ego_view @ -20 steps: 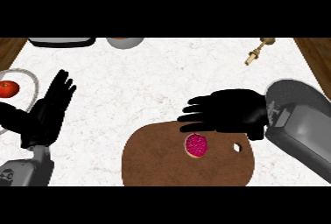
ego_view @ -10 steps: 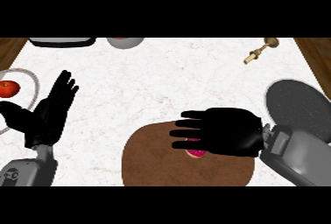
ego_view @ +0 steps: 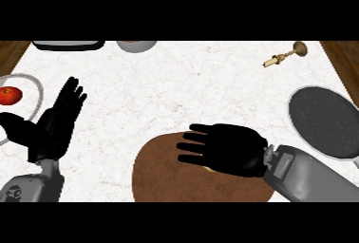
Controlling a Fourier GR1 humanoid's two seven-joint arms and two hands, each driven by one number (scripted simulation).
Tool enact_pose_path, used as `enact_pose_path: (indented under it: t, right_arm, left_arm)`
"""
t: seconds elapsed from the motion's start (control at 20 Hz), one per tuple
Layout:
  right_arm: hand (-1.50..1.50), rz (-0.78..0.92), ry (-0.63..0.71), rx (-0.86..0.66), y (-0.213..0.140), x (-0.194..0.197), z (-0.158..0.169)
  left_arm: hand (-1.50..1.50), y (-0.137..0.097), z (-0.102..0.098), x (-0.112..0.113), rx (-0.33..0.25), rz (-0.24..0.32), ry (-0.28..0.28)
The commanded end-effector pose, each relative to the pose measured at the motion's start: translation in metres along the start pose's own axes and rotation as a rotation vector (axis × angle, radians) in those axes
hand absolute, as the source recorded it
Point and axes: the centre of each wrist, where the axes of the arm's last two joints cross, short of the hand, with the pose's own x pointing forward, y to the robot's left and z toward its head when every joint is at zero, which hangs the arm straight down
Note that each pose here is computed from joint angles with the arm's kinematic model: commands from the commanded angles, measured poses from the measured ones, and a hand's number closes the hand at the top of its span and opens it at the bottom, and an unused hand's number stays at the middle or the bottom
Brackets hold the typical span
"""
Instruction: Pick the cupcake from the cutting board and place it in the pan
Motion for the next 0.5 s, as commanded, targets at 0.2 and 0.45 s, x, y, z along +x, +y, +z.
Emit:
enact_pose_path:
  t: [0.2, 0.45]
  right_arm:
    - [-1.5, -0.018, -0.005, 0.022, 0.028, 0.001, -0.036]
    - [-1.5, -0.002, 0.007, 0.078, 0.038, -0.002, -0.047]
  left_arm:
    - [0.0, -0.002, -0.013, 0.0, 0.012, 0.001, 0.004]
    - [0.0, 0.014, -0.005, -0.005, 0.003, 0.004, 0.0]
